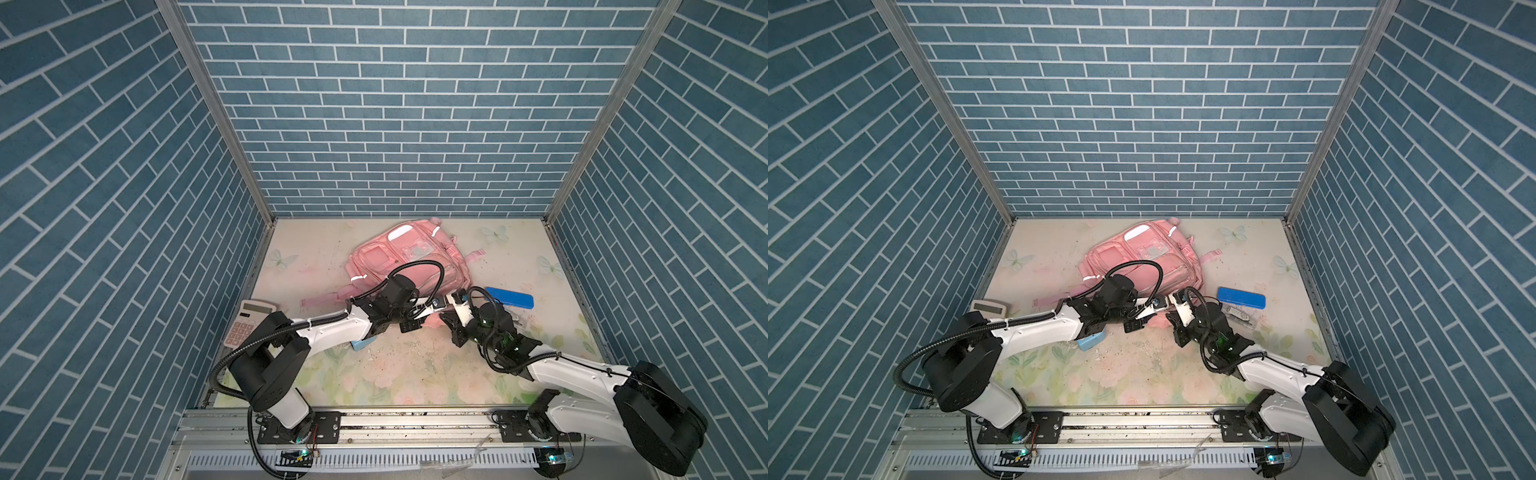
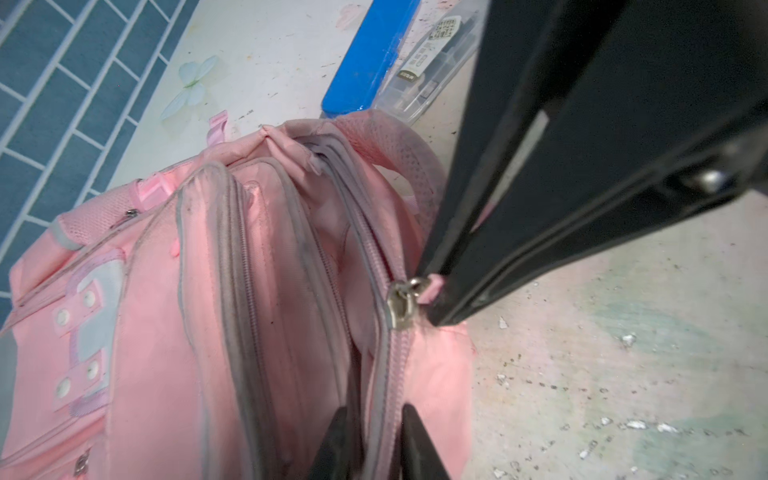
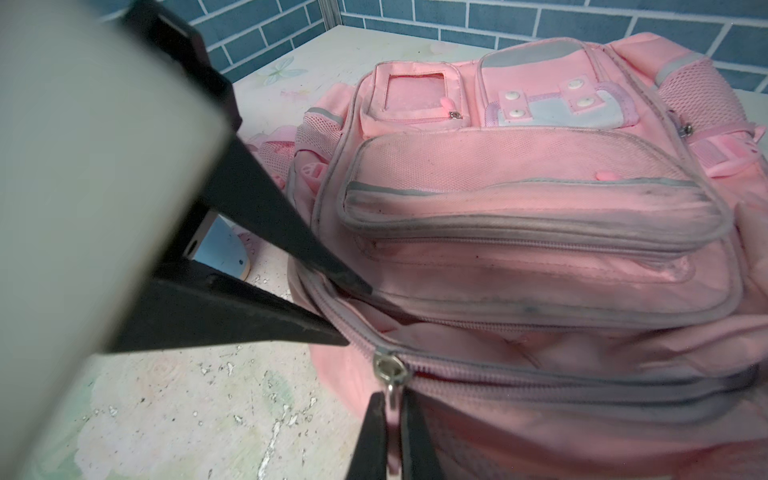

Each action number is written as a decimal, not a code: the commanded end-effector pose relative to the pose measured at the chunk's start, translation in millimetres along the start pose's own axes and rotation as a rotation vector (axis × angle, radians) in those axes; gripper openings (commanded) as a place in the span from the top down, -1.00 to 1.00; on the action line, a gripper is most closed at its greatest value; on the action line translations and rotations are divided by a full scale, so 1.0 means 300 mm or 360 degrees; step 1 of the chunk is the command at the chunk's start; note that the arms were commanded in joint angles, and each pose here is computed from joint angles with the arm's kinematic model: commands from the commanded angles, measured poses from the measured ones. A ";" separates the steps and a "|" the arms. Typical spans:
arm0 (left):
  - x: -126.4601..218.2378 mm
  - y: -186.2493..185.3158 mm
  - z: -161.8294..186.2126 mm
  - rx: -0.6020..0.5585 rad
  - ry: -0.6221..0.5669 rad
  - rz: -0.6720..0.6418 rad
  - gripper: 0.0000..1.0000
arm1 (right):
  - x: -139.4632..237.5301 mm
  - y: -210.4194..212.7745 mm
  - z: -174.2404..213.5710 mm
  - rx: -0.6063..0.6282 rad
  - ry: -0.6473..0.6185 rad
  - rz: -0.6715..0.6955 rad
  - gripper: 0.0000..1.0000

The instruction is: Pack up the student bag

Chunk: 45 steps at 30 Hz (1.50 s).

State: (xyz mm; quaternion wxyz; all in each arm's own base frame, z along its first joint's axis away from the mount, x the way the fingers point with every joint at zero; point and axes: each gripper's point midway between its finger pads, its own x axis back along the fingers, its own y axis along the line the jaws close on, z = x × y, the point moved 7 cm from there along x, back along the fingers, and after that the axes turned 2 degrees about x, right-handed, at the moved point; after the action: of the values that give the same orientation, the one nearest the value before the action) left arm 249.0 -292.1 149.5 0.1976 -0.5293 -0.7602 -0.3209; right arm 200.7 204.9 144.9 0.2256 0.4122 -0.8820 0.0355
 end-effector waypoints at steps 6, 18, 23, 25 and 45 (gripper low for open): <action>0.064 0.014 0.023 -0.0065 0.0098 -0.0097 1.00 | 0.036 -0.041 -0.064 -0.0085 -0.0151 0.0080 1.00; 0.200 0.018 0.114 -0.0032 0.0152 -0.0106 1.00 | 0.040 -0.218 -0.023 -0.0308 -0.0034 0.0319 1.00; 0.212 0.028 0.123 -0.0010 0.0125 -0.0108 1.00 | 0.032 -0.264 -0.011 -0.0446 -0.0051 0.0325 1.00; 0.209 0.030 0.128 -0.0006 0.0132 -0.0108 1.00 | 0.034 -0.253 -0.008 -0.0445 -0.0057 0.0283 1.00; 0.260 0.249 0.124 0.0434 0.0088 -0.0343 0.11 | 0.018 -0.050 -0.115 -0.0219 -0.0244 -0.0101 1.00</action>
State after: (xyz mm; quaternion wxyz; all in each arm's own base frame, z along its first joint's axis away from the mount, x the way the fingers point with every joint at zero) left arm 281.2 -195.1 169.5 0.2576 -0.4338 -0.8109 -0.2964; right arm 212.2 190.0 149.1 0.2406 0.4153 -0.8763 -0.0420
